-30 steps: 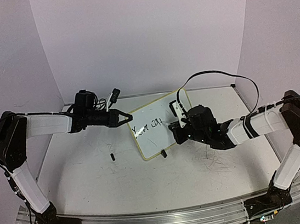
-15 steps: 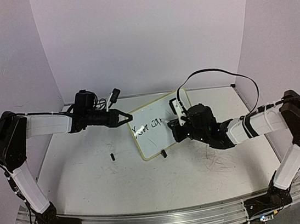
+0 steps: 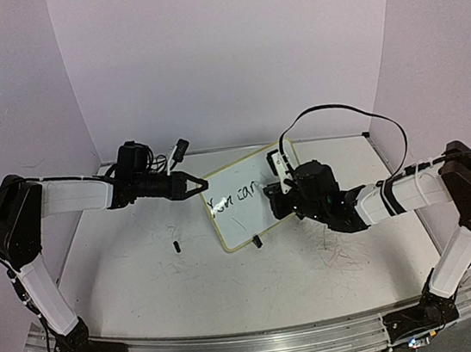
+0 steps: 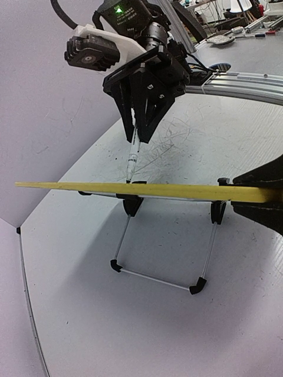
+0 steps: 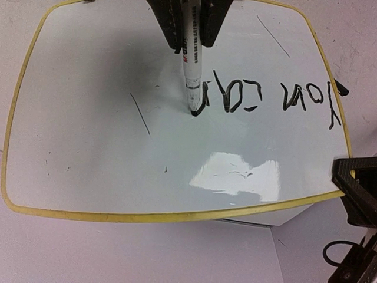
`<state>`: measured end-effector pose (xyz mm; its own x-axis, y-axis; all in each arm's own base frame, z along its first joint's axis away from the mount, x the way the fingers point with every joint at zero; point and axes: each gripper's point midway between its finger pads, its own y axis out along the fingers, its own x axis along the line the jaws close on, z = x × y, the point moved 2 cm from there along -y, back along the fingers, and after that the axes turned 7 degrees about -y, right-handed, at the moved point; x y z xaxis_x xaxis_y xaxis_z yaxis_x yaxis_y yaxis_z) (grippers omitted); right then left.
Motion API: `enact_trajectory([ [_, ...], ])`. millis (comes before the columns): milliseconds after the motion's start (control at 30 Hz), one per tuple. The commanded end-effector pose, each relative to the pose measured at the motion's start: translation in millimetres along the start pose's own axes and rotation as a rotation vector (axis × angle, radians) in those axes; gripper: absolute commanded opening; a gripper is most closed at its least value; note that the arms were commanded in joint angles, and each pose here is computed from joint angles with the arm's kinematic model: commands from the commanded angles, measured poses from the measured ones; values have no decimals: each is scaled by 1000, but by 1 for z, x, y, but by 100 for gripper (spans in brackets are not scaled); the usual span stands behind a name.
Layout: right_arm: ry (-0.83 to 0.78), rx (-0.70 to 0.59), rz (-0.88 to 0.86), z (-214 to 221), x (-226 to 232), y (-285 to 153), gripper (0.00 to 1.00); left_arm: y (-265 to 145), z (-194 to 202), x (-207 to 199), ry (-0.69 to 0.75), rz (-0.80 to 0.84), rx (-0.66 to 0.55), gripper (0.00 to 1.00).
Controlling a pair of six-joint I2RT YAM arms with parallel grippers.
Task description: Write a sentence on the whiteboard
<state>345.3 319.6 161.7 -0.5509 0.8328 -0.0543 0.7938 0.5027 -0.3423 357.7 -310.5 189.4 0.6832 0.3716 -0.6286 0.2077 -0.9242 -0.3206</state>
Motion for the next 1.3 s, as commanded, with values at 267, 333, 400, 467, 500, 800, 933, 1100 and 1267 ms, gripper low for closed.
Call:
enact_trajectory([
  [267, 26, 17, 36, 6, -7, -1, 0, -10, -3, -6, 19, -13, -10, 0],
  [333, 26, 25, 29, 10, -7, -2, 0, -10, -3, -6, 21, -12, -10, 0],
  [400, 25, 35, 18, 13, -5, -1, 0, -10, -4, -6, 22, -12, -11, 0],
  [467, 26, 45, 11, 17, -4, -1, 0, -11, -4, -7, 23, -12, -12, 0],
  [500, 25, 50, 9, 19, -4, -1, 0, -11, -4, -7, 25, -13, -13, 0],
  [800, 27, 78, 10, 29, -5, -3, 0, -11, -4, -7, 24, -14, -13, 0],
  [933, 25, 90, 15, 33, -5, -4, 0, -10, -3, -6, 23, -14, -11, 0],
  [1100, 23, 70, 2, 25, -3, -3, 0, -10, -3, -6, 24, -14, -11, 0],
  [1267, 35, -7, -20, -5, -3, -16, 0, -10, -2, -5, 22, -19, -11, 0],
])
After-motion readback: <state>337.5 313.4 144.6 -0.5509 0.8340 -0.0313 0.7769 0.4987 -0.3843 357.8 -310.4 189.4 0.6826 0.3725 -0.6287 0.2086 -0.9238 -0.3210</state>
